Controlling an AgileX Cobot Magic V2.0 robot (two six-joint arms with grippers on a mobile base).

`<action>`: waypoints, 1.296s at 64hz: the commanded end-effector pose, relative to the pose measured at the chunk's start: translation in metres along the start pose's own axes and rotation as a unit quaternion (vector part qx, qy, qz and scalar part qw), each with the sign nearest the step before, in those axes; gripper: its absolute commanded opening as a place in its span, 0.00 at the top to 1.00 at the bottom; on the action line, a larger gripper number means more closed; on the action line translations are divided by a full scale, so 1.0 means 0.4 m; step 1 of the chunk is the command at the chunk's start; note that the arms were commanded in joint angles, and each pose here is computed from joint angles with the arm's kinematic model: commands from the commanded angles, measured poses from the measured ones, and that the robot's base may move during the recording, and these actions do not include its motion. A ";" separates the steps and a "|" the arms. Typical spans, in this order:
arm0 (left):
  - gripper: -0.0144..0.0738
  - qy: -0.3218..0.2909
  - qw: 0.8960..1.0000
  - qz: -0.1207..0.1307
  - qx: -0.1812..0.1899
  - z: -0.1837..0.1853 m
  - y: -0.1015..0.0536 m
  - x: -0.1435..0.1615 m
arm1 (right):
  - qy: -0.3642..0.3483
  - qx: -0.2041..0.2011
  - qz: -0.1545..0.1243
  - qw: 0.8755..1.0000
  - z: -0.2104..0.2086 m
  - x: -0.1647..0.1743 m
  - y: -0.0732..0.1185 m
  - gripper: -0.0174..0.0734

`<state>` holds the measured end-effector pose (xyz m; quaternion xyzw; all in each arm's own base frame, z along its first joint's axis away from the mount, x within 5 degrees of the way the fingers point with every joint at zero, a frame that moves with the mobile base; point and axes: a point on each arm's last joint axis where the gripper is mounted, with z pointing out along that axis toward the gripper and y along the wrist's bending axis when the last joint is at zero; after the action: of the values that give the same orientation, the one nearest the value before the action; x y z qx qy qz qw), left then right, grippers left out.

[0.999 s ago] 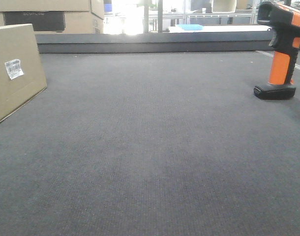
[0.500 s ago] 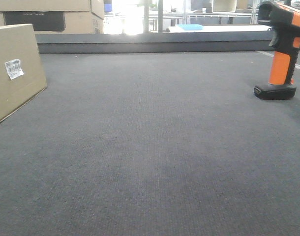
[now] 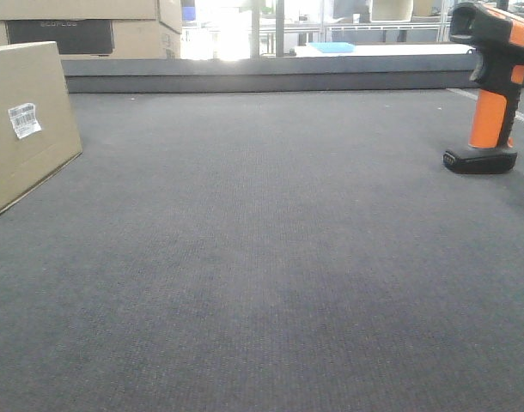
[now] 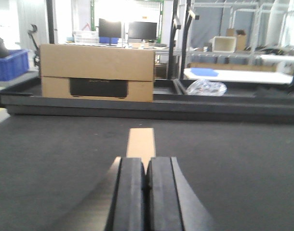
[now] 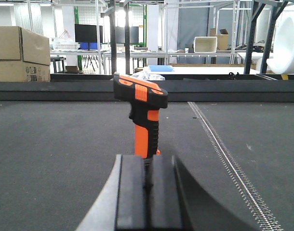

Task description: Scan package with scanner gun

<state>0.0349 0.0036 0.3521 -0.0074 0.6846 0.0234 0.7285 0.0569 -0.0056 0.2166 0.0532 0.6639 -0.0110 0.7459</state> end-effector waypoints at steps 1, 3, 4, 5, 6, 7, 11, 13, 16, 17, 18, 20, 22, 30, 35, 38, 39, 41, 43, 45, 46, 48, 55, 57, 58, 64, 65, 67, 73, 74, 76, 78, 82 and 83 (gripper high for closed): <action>0.96 -0.005 1.000 0.023 -0.003 0.010 0.000 0.040 | -0.017 0.000 -0.002 1.000 -0.002 -0.006 0.000 0.99; 0.96 -0.011 1.000 0.023 -0.001 0.013 -0.002 0.059 | -0.017 0.000 -0.002 1.000 -0.002 -0.006 0.000 0.99; 0.96 -0.015 1.000 0.024 0.000 0.014 -0.003 0.075 | -0.017 0.000 -0.002 1.000 -0.002 -0.006 0.000 0.99; 0.96 -0.019 1.000 0.022 0.001 0.015 -0.004 0.085 | -0.017 0.000 -0.002 1.000 -0.002 -0.006 0.000 0.99; 0.96 -0.024 0.999 0.021 0.002 0.013 -0.004 0.095 | -0.017 0.000 -0.002 1.000 -0.002 -0.006 0.000 0.99; 0.96 -0.027 0.999 0.020 0.003 0.013 -0.005 0.106 | -0.017 0.000 -0.002 1.000 -0.002 -0.006 0.000 0.99; 0.96 -0.031 0.999 0.013 0.008 0.014 -0.009 0.163 | -0.017 0.000 -0.002 1.000 -0.002 -0.006 0.000 0.99; 0.96 -0.030 0.999 0.004 0.010 0.012 -0.010 0.192 | -0.017 0.000 -0.002 1.000 -0.002 -0.006 0.000 0.99; 0.96 -0.030 0.999 -0.005 0.013 0.009 -0.012 0.225 | -0.017 0.000 -0.002 1.000 -0.002 -0.006 0.000 0.99; 0.96 -0.029 0.999 -0.005 0.014 0.009 -0.012 0.236 | -0.017 0.000 -0.002 1.000 -0.002 -0.006 0.000 0.99; 0.96 -0.020 1.000 -0.004 0.014 0.013 -0.013 0.253 | -0.017 0.000 -0.002 1.000 -0.002 -0.006 0.000 0.99; 0.96 -0.010 1.000 -0.004 0.014 0.017 -0.014 0.273 | -0.017 0.000 -0.002 1.000 -0.002 -0.006 0.000 0.99; 0.96 -0.006 1.000 -0.004 0.015 0.020 -0.014 0.287 | -0.017 0.000 -0.002 1.000 -0.002 -0.006 0.000 0.99; 0.96 0.003 1.000 -0.004 0.016 0.025 -0.016 0.318 | -0.017 0.000 -0.002 1.000 -0.002 -0.006 0.000 0.99; 0.96 -0.004 1.000 -0.004 0.017 0.029 -0.017 0.335 | -0.017 0.000 -0.002 1.000 -0.002 -0.006 0.000 0.99; 0.96 -0.006 1.000 -0.004 0.018 0.031 -0.018 0.350 | -0.017 0.000 -0.002 1.000 -0.002 -0.006 0.000 0.99; 0.96 -0.007 1.000 -0.004 0.019 0.031 -0.018 0.352 | -0.017 0.000 -0.002 1.000 -0.002 -0.006 0.000 0.99; 0.96 -0.013 1.000 -0.004 0.019 0.031 -0.018 0.350 | -0.017 0.000 -0.002 1.000 -0.002 -0.006 0.000 0.99; 0.96 -0.024 1.000 -0.004 0.019 0.031 -0.018 0.344 | -0.017 0.000 -0.002 1.000 -0.002 -0.006 0.000 0.99; 0.96 -0.016 1.000 -0.004 0.019 0.031 -0.018 0.348 | -0.017 0.000 -0.002 1.000 -0.002 -0.006 0.000 0.99; 0.96 -0.016 1.000 -0.004 0.019 0.031 -0.018 0.348 | -0.017 0.000 -0.002 1.000 -0.002 -0.006 0.000 0.99; 0.96 -0.018 1.000 -0.004 0.019 0.031 -0.018 0.347 | -0.017 0.000 -0.002 1.000 -0.002 -0.006 0.000 0.99; 0.96 -0.024 1.000 -0.004 0.019 0.031 -0.018 0.345 | -0.017 0.000 -0.002 1.000 -0.002 -0.006 0.000 0.99; 0.96 -0.024 1.000 -0.004 0.019 0.031 -0.018 0.345 | -0.017 0.000 -0.002 1.000 -0.002 -0.006 0.000 0.99; 0.96 -0.024 1.000 -0.004 0.019 0.031 -0.018 0.345 | -0.017 0.000 -0.002 1.000 -0.002 -0.006 0.000 0.99; 0.96 -0.024 1.000 -0.004 0.019 0.031 -0.018 0.345 | -0.017 0.000 -0.002 1.000 -0.002 -0.006 0.000 0.99; 0.96 -0.024 1.000 -0.004 0.019 0.031 -0.018 0.345 | -0.017 0.000 -0.002 1.000 -0.002 -0.006 0.000 0.99; 0.96 -0.024 1.000 -0.004 0.019 0.031 -0.018 0.345 | -0.017 0.000 -0.002 1.000 -0.002 -0.006 0.000 0.99; 0.96 -0.024 1.000 -0.004 0.019 0.031 -0.018 0.345 | -0.017 0.000 -0.002 1.000 -0.002 -0.006 0.000 0.99; 0.96 -0.024 1.000 -0.004 0.019 0.031 -0.018 0.345 | -0.017 0.000 -0.002 1.000 -0.002 -0.006 0.000 0.99; 0.96 -0.024 1.000 -0.004 0.019 0.031 -0.018 0.345 | -0.017 0.000 -0.002 1.000 -0.002 -0.006 0.000 0.99; 0.96 -0.024 1.000 -0.004 0.019 0.031 -0.018 0.345 | -0.017 0.000 -0.002 1.000 -0.002 -0.006 0.000 0.99; 0.96 -0.024 1.000 -0.004 0.019 0.031 -0.018 0.345 | -0.017 0.000 -0.002 1.000 -0.002 -0.006 0.000 0.99; 0.96 -0.024 1.000 -0.004 0.019 0.031 -0.018 0.345 | -0.017 0.000 -0.002 1.000 -0.002 -0.006 0.000 0.99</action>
<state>0.0568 0.0003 0.2122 0.0063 0.6784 0.0105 0.7346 0.0570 -0.0056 0.2159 0.0533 0.6646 -0.0110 0.7452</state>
